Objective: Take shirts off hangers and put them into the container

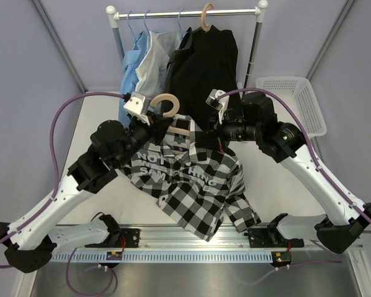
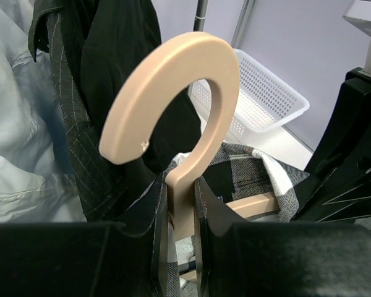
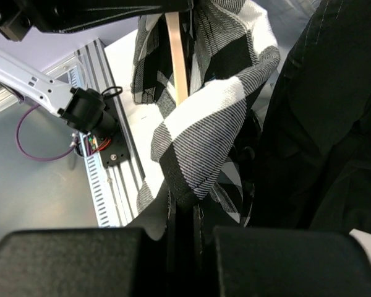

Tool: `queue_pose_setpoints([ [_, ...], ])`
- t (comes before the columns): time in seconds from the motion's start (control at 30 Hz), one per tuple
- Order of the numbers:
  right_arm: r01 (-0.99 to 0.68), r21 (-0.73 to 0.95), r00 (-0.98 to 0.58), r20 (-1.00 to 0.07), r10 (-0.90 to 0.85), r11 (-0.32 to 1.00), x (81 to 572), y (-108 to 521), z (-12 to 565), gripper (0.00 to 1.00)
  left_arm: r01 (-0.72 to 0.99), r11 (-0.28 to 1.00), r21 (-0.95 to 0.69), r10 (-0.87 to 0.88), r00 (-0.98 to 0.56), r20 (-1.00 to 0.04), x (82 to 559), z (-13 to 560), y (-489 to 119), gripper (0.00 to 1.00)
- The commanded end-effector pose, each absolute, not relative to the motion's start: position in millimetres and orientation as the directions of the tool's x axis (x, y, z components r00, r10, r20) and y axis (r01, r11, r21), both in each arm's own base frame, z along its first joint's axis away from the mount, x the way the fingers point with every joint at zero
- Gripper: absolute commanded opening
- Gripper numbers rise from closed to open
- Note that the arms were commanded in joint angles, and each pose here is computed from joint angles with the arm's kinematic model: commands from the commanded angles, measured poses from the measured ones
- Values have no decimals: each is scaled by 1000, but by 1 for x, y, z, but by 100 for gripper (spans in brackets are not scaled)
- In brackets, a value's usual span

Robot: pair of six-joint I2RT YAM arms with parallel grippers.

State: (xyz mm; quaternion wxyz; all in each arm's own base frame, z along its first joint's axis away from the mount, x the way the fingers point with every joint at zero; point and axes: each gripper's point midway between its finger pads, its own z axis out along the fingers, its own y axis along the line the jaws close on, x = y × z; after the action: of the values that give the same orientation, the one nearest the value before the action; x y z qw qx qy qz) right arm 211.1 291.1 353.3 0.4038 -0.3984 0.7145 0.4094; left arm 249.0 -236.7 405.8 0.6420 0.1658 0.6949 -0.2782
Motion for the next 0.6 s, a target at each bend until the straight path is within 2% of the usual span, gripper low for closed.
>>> queue_pose_setpoints([
  [0.0, -930, 209, -266, -951, -160, 302, 202, 294, 388, 0, 610, 765, -206, -257, -5, -966, 245, 445, -233, 0],
  [0.13, -938, 200, -251, -955, -157, 283, 199, 294, 395, 0, 576, 780, -246, -282, -27, -959, 251, 440, -232, 0],
  [0.17, -940, 199, -248, -956, -156, 275, 198, 296, 396, 0, 579, 777, -249, -285, -29, -958, 252, 440, -234, 4],
  [0.2, -944, 204, -250, -956, -156, 260, 196, 297, 397, 0, 589, 769, -248, -284, -33, -958, 252, 439, -238, 14],
  [0.27, -949, 213, -254, -954, -160, 234, 193, 300, 397, 0, 608, 757, -240, -275, -37, -961, 254, 438, -246, 22],
  [0.3, -950, 214, -254, -954, -160, 228, 193, 300, 397, 0, 617, 752, -234, -270, -36, -962, 254, 438, -248, 30],
  [0.33, -950, 213, -252, -954, -159, 228, 193, 300, 398, 0, 615, 754, -230, -268, -31, -963, 255, 438, -248, 34],
  [0.37, -950, 212, -252, -955, -158, 230, 193, 299, 398, 0, 611, 758, -228, -270, -25, -963, 255, 439, -247, 36],
  [0.47, -950, 205, -244, -957, -154, 235, 192, 298, 399, 0, 587, 779, -222, -267, -10, -964, 259, 440, -241, 48],
  [0.57, -950, 199, -239, -960, -149, 238, 192, 297, 401, 0, 565, 795, -223, -264, -9, -964, 264, 439, -240, 47],
])
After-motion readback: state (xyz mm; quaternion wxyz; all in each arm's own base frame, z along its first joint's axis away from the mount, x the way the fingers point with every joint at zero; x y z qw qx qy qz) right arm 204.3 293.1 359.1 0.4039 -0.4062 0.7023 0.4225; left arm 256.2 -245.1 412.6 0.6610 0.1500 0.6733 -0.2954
